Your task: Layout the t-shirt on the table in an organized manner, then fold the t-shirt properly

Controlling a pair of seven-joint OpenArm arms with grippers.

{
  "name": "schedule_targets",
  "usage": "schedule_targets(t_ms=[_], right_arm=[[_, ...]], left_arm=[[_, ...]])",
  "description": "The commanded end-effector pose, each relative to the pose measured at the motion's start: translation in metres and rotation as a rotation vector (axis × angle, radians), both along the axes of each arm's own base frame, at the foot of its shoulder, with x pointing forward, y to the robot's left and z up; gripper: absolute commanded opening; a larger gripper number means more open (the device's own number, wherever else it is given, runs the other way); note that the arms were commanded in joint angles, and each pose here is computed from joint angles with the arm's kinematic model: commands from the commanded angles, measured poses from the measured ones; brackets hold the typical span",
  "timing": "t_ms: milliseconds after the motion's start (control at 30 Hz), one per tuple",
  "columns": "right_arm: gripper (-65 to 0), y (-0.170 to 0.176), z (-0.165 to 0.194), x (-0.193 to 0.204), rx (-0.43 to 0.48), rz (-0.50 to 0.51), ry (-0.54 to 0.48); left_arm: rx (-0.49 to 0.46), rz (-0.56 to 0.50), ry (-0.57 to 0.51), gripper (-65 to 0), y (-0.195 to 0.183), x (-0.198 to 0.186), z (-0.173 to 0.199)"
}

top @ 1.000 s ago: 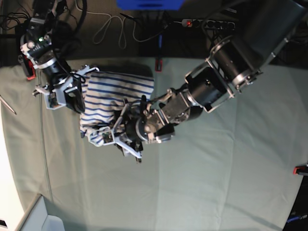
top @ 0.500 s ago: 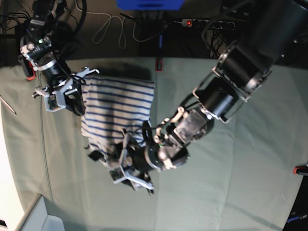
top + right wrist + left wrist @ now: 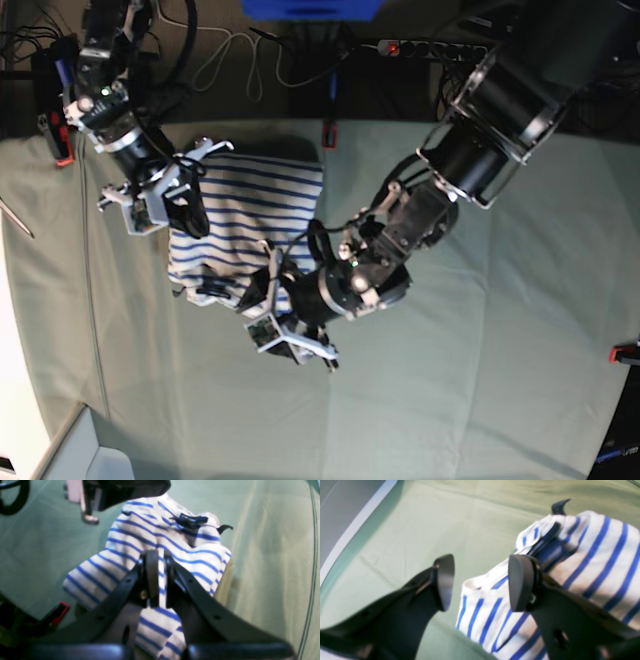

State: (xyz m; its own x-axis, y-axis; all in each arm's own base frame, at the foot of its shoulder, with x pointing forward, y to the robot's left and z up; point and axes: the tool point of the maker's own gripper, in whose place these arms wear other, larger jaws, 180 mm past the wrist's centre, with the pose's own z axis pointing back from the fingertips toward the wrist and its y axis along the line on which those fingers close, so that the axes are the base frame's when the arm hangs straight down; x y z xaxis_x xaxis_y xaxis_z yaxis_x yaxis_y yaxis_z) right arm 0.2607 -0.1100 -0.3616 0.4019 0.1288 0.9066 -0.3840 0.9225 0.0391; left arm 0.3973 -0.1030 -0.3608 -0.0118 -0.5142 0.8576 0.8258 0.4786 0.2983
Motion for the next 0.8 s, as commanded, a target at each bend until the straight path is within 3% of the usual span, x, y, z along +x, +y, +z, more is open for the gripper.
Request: schedule_targets(t_ms=[0, 167, 433, 567, 767], right_arm=[[-62.4, 0.002, 0.01, 0.006, 0.024, 0.005, -0.041], [-62.5, 0.007, -0.016, 0.011, 0.057, 0.011, 0.02], [-62.8, 0.001, -0.062, -0.009, 0.078, 0.0, 0.152], [-62.8, -0.005, -0.029, -0.009, 0.048, -0.01, 0.066], [-62.8, -0.018, 0.025, -0.011, 0.059, -0.055, -0.066]], left_arm=[[-0.067, -0.01, -0.072, -31.9, -0.011, 0.012, 0.034], [-0.092, 0.067, -0.138, -31.9, 0.025, 0.033, 0.06], [-0.161, 0.436, -0.07, -31.9, 0.16, 0.038, 0.032], [-0.192, 0.614, -0.028, -31.9, 0.218, 0.006, 0.013], [-0.085, 0.818, 0.138, -32.2, 0.273, -0.06, -0.019]])
